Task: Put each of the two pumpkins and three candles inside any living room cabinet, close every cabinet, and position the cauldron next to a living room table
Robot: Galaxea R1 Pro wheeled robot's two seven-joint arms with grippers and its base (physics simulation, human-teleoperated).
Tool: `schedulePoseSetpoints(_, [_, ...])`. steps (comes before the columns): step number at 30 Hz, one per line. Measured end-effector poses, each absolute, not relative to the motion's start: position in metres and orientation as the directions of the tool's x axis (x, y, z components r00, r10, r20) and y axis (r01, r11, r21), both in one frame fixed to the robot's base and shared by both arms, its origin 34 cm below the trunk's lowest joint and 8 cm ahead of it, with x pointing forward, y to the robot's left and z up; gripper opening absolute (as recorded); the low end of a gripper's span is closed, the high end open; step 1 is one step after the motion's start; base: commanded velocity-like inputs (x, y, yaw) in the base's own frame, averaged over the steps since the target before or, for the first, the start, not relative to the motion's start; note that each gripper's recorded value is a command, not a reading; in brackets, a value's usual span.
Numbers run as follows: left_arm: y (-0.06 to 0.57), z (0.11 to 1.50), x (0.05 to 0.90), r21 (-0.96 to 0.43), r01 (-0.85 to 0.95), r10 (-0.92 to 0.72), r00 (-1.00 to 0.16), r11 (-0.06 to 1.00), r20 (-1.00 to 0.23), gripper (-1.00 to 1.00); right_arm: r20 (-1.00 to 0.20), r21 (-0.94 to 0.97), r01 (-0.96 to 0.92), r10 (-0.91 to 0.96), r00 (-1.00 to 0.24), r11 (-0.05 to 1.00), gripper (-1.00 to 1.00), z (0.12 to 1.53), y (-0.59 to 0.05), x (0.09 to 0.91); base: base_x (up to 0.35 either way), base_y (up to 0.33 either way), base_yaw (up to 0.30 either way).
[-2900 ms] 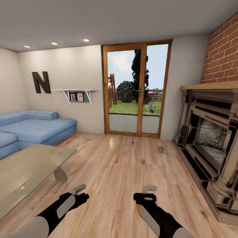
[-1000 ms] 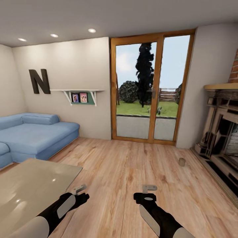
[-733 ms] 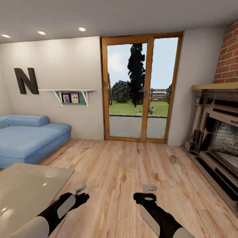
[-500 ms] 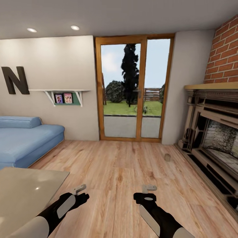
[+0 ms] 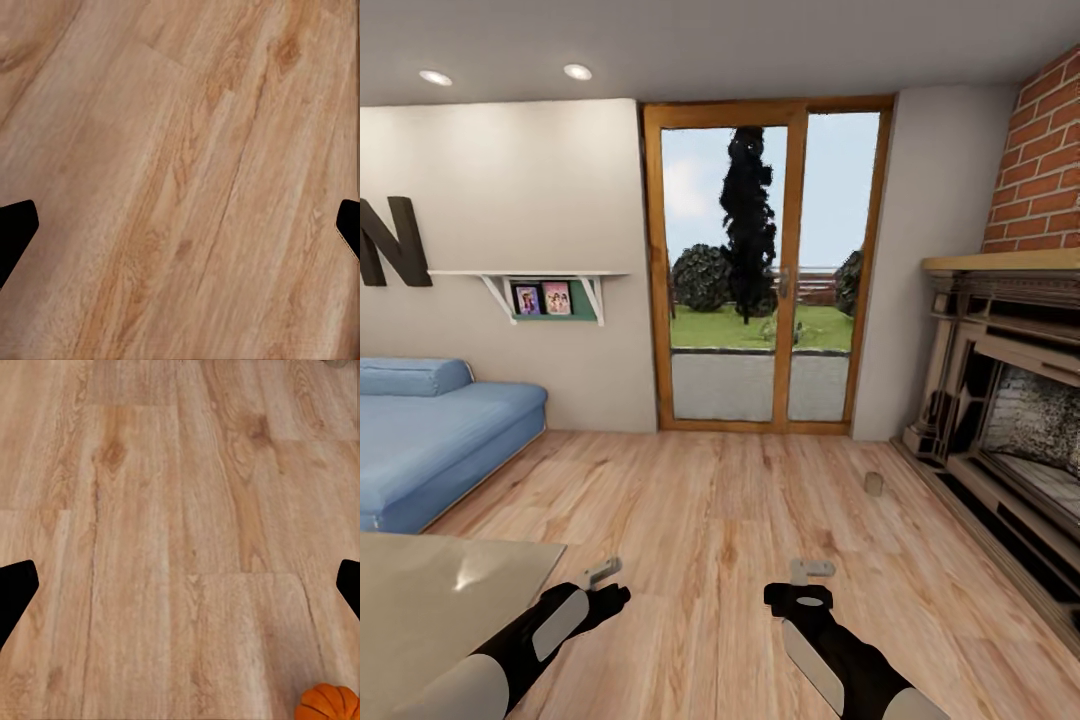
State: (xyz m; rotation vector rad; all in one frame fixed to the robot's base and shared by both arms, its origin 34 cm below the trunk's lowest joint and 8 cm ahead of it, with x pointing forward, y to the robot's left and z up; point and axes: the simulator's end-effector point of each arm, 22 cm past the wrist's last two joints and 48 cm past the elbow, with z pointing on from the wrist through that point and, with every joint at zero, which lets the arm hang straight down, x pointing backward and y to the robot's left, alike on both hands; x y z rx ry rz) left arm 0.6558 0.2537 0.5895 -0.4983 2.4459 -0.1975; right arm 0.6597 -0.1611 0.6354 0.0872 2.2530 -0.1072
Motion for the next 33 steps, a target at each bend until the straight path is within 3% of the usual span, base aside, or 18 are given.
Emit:
schedulePoseSetpoints(9, [0.2529, 0.5895, 0.6558, -0.257, -0.303, -0.397, -0.733, 0.918, -0.553, 1.0, -0.775, -0.047, 0.1, 0.027, -0.632, 0.994, 1.0, 0.6353, -0.1611, 0.6597, 0.328, 0.051, -0.237])
schedulePoseSetpoints(33, [0.253, 0.5895, 0.6557, -0.257, -0.303, -0.396, -0.733, 0.918, -0.553, 1.0, -0.776, -0.05, 0.098, 0.024, -0.63, 0.994, 1.0, 0.6357, -0.1611, 0.66, 0.282, 0.142, -0.048])
